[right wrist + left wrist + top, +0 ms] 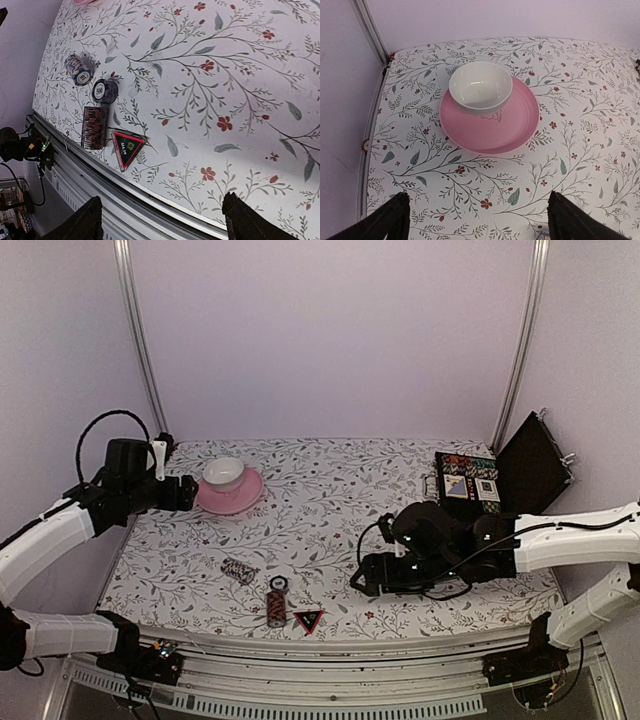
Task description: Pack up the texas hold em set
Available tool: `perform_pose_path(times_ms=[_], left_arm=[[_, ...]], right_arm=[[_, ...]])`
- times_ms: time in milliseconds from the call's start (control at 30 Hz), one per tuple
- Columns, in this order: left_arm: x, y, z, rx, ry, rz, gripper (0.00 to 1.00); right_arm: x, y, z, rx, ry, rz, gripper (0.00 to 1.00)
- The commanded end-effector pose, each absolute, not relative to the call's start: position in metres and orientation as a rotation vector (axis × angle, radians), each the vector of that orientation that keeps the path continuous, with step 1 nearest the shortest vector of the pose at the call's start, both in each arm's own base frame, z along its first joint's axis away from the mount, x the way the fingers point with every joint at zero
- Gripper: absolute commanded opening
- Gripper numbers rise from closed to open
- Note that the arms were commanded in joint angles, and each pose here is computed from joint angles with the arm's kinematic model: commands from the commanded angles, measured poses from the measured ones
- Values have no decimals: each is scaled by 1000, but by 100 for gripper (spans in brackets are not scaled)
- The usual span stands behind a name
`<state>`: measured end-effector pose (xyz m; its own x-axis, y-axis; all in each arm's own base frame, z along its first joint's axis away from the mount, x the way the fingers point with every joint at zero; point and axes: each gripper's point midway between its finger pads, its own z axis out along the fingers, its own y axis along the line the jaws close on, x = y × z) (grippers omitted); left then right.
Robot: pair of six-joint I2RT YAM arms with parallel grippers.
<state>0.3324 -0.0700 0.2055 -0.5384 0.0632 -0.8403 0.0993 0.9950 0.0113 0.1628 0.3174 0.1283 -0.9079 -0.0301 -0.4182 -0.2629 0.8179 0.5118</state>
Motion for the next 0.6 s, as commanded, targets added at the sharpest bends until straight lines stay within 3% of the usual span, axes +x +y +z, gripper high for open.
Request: perform_pose_path(times_ms=[0,300,567], left_arm=[[333,-74,201,143,2153,-33,96],[328,-68,211,125,2121,-6,96],[326,-70,216,128,2107,-30,96]], right_arm=[[160,378,141,-231,2568,852,83],[132,494,112,-510,2613,847,84],[137,512,80,-504,2657,714,81]])
